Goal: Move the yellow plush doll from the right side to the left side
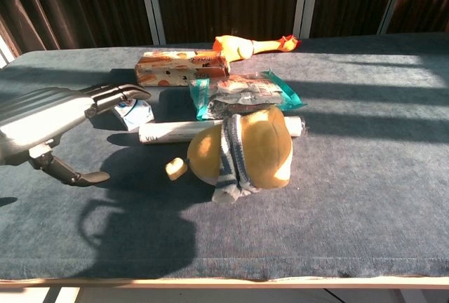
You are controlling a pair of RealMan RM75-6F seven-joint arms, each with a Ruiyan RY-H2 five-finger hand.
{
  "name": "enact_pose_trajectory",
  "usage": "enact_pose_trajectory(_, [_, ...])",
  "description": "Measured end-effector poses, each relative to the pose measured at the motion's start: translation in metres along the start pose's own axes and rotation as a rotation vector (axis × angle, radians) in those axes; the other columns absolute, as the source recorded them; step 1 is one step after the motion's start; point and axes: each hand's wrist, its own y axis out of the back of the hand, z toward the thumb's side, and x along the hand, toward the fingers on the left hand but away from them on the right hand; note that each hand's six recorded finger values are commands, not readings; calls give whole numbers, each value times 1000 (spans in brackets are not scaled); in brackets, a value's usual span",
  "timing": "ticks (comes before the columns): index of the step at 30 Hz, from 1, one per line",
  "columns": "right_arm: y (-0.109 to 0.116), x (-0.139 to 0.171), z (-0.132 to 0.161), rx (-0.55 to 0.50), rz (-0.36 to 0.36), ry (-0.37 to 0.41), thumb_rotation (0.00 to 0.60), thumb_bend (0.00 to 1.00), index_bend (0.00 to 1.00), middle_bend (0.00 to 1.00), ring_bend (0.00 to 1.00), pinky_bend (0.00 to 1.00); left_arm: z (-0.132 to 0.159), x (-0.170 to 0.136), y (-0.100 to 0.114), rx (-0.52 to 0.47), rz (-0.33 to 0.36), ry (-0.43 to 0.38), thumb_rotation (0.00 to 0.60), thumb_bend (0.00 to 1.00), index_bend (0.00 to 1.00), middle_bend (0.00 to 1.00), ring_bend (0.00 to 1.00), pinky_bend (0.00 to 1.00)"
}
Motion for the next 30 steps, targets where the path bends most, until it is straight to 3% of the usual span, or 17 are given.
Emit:
enact_pose_trajectory(10, [15, 6, -10, -45, -81, -48, 600, 22, 0, 0, 0, 0, 29, 51, -21, -87, -127, -24, 600, 237, 0, 0, 2, 246])
enact_pose_trajectory(16, [16, 6, -12, -53, -92, -69, 600, 22, 0, 0, 0, 0, 44, 60, -24, -141, -136, -47, 600, 239, 0, 2, 67, 251])
enact_pose_trajectory(24, [16, 6, -13, -67, -85, -77, 600, 22, 0, 0, 0, 0, 47, 74, -47, -228, -134, -7, 600, 238, 0, 73, 172, 252])
enact_pose_trajectory(27, [17, 7, -14, -72, -83, -79, 600, 22, 0, 0, 0, 0, 45, 80, -53, -262, -106, 25, 600, 245, 9, 196, 266, 294])
enact_pose_trajectory(30, [17, 7, -15, -76, -80, -81, 600, 22, 0, 0, 0, 0, 42, 84, -54, -279, -52, 53, 600, 250, 152, 391, 413, 414])
